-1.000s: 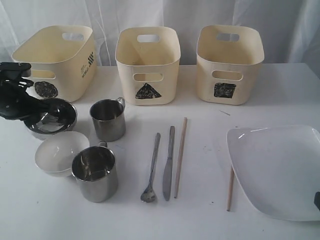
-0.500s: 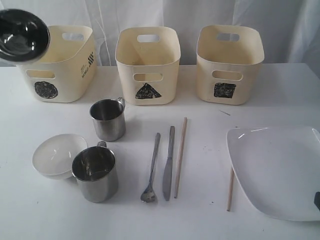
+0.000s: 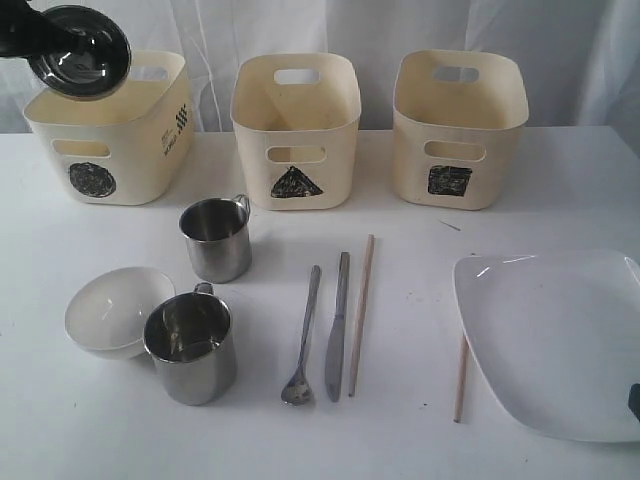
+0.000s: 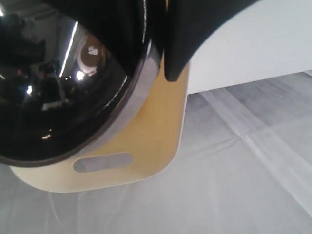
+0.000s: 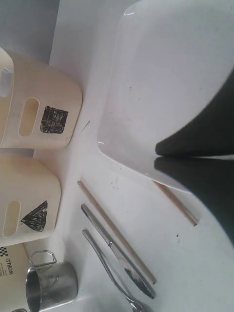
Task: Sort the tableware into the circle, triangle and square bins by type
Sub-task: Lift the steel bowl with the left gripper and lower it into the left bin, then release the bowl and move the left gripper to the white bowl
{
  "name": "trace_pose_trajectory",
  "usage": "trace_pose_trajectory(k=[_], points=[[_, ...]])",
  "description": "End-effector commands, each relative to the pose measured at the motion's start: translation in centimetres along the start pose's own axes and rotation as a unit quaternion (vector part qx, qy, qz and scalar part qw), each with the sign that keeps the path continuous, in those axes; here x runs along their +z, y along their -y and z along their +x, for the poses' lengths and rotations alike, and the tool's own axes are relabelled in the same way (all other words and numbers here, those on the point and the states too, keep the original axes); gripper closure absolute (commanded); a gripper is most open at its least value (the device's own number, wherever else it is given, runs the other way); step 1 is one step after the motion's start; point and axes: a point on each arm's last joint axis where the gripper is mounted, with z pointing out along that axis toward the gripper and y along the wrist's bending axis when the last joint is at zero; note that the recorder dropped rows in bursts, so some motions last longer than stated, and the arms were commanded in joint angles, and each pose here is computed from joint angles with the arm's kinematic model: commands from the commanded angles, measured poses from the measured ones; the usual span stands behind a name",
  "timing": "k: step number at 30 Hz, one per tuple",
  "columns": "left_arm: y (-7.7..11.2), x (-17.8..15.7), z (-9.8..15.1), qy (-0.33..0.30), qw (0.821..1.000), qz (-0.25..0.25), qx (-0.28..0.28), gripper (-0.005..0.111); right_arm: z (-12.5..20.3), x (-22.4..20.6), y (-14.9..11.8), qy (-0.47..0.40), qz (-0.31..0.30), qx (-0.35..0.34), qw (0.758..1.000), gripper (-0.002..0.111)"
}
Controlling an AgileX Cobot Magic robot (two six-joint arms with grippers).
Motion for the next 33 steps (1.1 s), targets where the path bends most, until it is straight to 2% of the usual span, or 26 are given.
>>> trace_pose_trajectory(k=[1, 4, 5, 8, 12, 16, 20, 24, 30, 33], points=[[-0.8, 2.8, 1.0, 0.001, 1.0, -0.009, -0.008, 0.101, 0.1, 0.0, 0.0, 0.003, 0.004, 0.001, 1.0, 0.108], [-0.7, 4.1, 2.2, -0.009, 1.0, -0.002, -0.028, 0.08, 0.1, 0.0, 0.0, 0.003, 0.004, 0.001, 1.0, 0.108], [-0.6, 4.1, 2.2, -0.007, 0.999, 0.001, -0.038, 0.07, 0.1, 0.0, 0.0, 0.003, 0.004, 0.001, 1.0, 0.108], [-0.5, 3.6, 1.6, -0.004, 0.998, 0.013, -0.064, 0.06, 0.1, 0.0, 0.0, 0.003, 0.004, 0.001, 1.0, 0.108], [-0.3, 1.6, 0.3, -0.014, 0.998, 0.033, -0.059, 0.067, 0.1, 0.0, 0.0, 0.003, 0.004, 0.001, 1.0, 0.108], [0.4, -1.9, -2.0, -0.005, 0.996, 0.084, -0.024, 0.071, 0.1, 0.0, 0.0, 0.003, 0.004, 0.001, 1.0, 0.108], [1.4, -5.2, -2.5, -0.056, 0.987, 0.148, -0.004, 0.071, 0.1, 0.0, 0.0, 0.003, 0.004, 0.001, 1.0, 0.108], [2.3, -7.6, -0.9, -0.109, 0.978, 0.178, 0.004, 0.071, 0.1, 0.0, 0.0, 0.003, 0.004, 0.001, 1.0, 0.108], [3.6, -12.2, 3.7, -0.172, 0.965, 0.197, -0.002, 0.071, 0.1, 0.0, 0.0, 0.003, 0.004, 0.001, 1.0, 0.108], [4.2, -14.4, 6.1, -0.179, 0.965, 0.191, -0.006, 0.071, 0.1, 0.0, 0.0, 0.003, 0.004, 0.001, 1.0, 0.108]])
